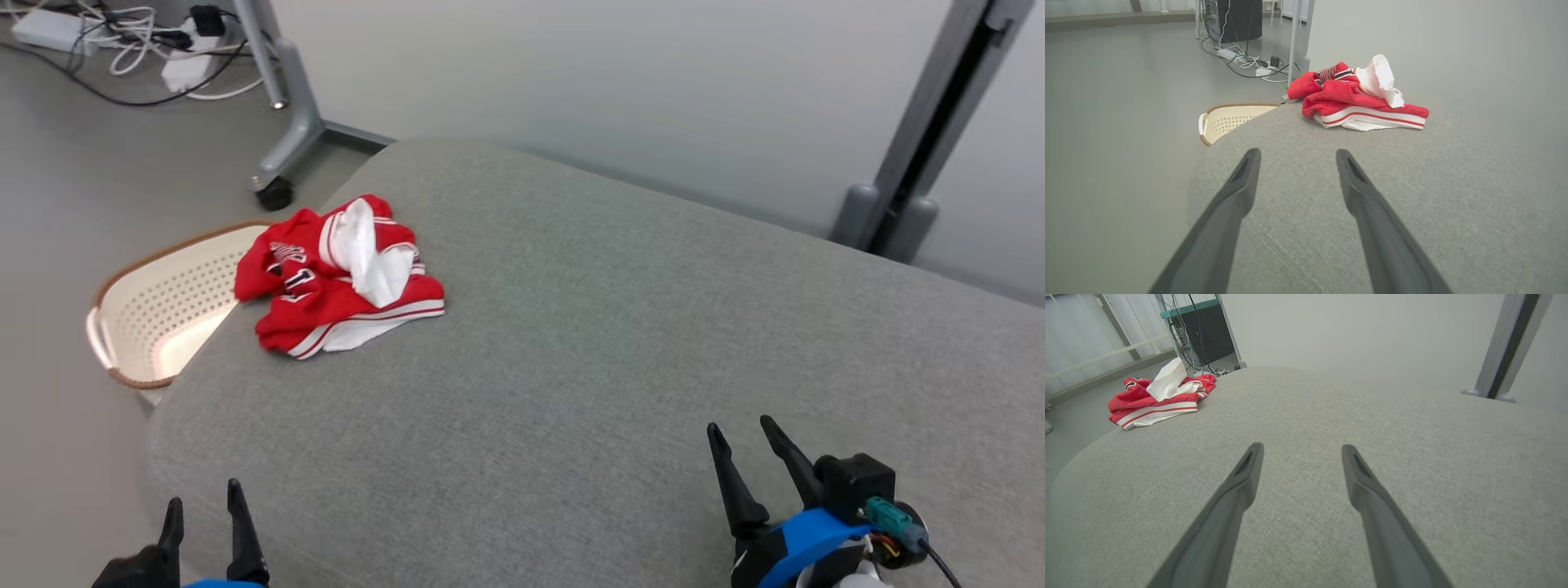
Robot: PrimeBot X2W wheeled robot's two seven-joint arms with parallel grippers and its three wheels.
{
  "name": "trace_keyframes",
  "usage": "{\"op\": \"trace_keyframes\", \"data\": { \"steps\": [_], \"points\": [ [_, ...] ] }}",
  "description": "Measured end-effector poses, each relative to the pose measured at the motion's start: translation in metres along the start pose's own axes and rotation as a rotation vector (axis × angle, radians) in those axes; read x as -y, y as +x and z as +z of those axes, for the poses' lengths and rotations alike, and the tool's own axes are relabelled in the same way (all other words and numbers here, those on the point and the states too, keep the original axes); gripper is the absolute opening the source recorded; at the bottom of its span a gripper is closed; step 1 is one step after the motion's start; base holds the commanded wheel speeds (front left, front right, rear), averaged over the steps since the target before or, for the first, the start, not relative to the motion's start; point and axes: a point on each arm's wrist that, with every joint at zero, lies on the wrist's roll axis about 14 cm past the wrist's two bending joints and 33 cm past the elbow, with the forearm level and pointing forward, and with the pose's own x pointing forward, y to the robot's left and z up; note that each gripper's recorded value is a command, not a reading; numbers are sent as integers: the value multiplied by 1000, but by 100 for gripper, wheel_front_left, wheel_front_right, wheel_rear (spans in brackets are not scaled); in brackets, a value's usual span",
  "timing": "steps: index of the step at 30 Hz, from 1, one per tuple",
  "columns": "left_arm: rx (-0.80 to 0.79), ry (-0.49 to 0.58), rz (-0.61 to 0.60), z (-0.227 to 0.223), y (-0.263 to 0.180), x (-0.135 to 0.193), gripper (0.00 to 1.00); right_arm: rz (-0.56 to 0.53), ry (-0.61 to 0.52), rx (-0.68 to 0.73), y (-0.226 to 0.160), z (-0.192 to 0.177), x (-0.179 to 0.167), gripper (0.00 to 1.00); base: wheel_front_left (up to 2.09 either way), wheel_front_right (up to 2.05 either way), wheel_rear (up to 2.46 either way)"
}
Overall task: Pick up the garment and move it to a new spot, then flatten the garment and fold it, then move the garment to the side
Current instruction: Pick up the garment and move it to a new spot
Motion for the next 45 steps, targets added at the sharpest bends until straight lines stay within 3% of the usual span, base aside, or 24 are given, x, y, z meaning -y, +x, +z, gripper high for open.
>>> {"op": "trace_keyframes", "data": {
  "steps": [6, 13, 27, 34, 43, 44, 45],
  "points": [
    [-21, -16, 97, -7, -15, -30, 100, 59, 17, -28, 14, -10, -18, 100, 0, 0, 0],
    [-44, -21, 95, -9, -1, -27, 100, 59, 17, -35, 19, -15, -13, 100, 0, 0, 0],
    [17, 130, -84, 55, 142, 28, 100, -67, 16, -22, 32, -26, 50, 100, 0, 0, 0],
    [-103, 177, -171, 34, 190, 62, 100, -125, 25, -22, 38, -36, 80, 100, 0, 0, 0],
    [-340, 197, -108, -23, 204, 50, 100, -180, 15, -19, 36, -41, 104, 100, 0, 0, 0],
    [-350, 189, -95, -26, 204, 47, 91, -183, 13, -20, 35, -41, 105, 100, 0, 0, 0],
    [-360, 188, -91, -29, 203, 47, 17, -184, 12, -20, 35, -41, 106, 100, 0, 0, 0]
  ]
}}
